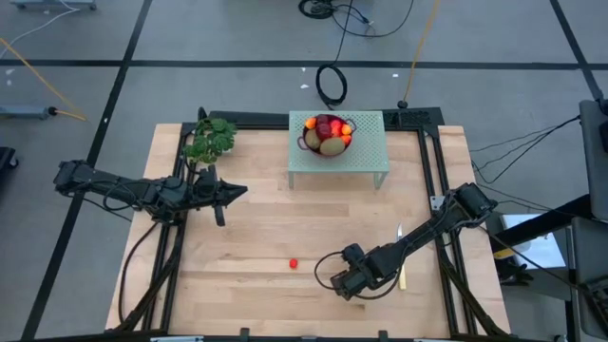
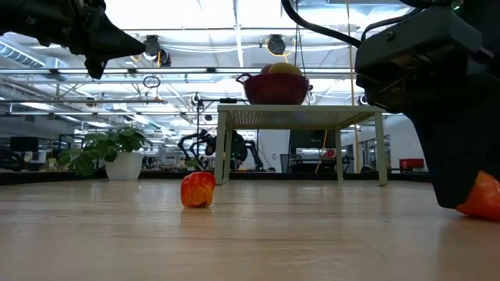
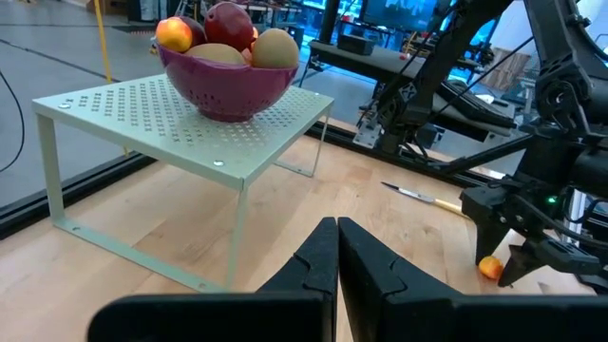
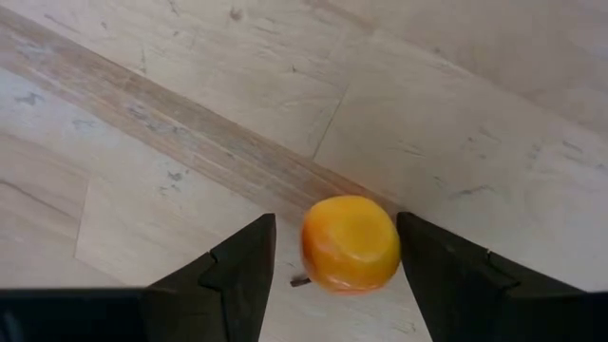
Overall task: Pick & Place Fruit
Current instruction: Put the pear into the strainer bowl
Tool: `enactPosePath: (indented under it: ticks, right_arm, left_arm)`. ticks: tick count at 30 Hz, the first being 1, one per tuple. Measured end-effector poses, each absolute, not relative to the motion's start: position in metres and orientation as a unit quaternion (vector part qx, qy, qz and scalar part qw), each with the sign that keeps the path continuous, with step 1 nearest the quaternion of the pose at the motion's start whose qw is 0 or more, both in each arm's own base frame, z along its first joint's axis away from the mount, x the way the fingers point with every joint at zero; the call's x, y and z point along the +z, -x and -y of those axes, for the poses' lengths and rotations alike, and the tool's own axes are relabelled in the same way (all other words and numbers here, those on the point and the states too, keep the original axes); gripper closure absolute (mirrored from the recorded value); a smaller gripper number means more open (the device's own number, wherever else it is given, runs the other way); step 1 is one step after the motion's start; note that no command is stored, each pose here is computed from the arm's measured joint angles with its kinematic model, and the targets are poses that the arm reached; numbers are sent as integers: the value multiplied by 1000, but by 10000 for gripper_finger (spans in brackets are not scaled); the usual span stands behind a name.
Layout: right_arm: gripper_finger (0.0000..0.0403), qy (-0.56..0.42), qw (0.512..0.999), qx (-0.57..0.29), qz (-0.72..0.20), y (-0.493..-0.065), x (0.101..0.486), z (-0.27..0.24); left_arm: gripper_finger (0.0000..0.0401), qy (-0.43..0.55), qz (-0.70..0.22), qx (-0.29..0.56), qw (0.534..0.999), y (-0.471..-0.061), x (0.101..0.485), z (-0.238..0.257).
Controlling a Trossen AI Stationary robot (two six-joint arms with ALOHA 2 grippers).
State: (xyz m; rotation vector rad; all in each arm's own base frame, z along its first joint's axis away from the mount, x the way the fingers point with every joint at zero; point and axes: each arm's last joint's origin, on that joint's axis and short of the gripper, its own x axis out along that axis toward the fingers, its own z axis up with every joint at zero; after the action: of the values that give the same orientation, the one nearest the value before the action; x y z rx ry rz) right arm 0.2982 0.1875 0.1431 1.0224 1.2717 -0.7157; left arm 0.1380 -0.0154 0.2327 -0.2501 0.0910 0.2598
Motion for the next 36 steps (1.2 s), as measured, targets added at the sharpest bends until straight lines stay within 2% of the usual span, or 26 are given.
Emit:
enactPosePath:
  ticks: [14,27,36]
  right_arm:
    - [193,-442,626,-309,-563,-297,142,-187]
    - [265,-434,623,-315,-569,-295,142,-186]
    - [275,-426,619,-321,-576,-289,152,-180]
  left_arm:
    - [391,122,-45,129,983,-138,233,15]
    - [391,122,-45,129,983,-138,233,15]
    - [391,123,-45,129,983,-138,233,15]
